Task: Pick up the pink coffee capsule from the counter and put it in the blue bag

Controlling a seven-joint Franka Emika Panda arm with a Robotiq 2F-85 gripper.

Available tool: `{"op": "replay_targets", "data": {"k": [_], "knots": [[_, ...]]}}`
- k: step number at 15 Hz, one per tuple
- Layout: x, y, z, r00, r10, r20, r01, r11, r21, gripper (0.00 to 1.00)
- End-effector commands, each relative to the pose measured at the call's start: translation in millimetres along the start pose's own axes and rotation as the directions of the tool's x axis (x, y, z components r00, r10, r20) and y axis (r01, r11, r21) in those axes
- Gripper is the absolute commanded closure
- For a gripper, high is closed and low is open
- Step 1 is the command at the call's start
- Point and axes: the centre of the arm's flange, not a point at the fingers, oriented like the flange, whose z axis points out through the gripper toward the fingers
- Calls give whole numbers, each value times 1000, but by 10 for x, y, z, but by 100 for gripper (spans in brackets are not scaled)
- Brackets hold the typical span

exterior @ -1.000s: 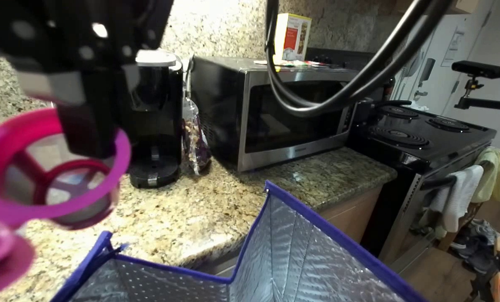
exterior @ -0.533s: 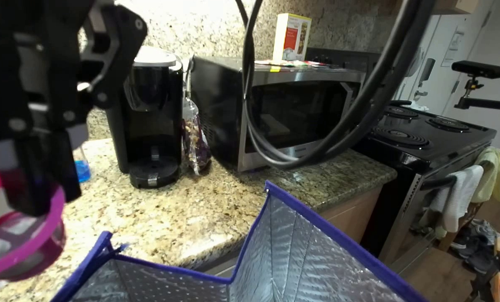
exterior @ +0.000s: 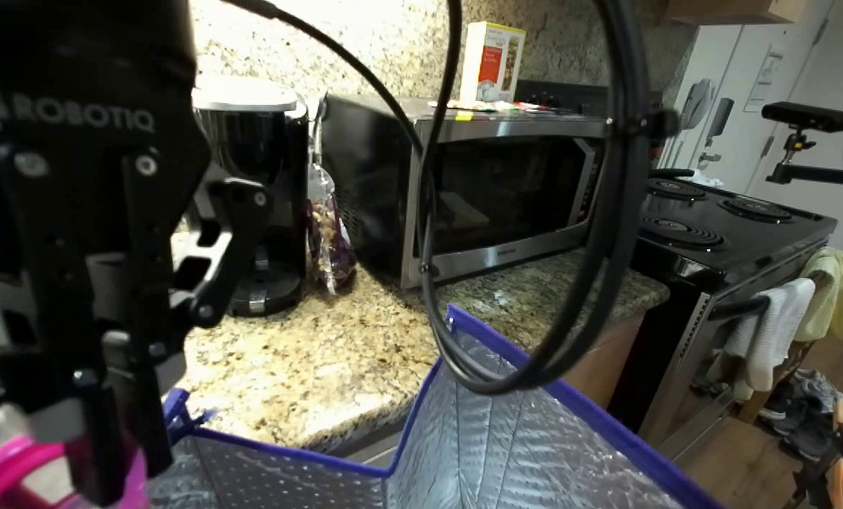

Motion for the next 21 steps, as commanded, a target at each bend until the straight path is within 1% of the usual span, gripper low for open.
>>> {"op": "replay_targets", "data": {"k": [1,5,9,11,12,14,15,16,18,20,21], "knots": [[-489,422,436,991,87,101,-90,996,25,93],[-525,502,595,962,179,207,-180,984,-18,93],[-530,555,734,927,234,291,-239,971,-19,93],[-513,580,815,898,272,345,-283,959,-18,93],[-504,592,856,879,299,371,-316,949,-17,93],[-476,625,940,831,370,416,-388,921,-42,93],[-463,646,984,805,400,439,-422,905,-52,91],[-449,672,1027,776,440,452,-459,885,-73,67],[-425,714,1098,716,512,475,-528,842,-112,64],[-392,760,1159,676,561,478,-574,807,-137,51],[-375,783,1184,662,581,473,-590,793,-149,45]]}}
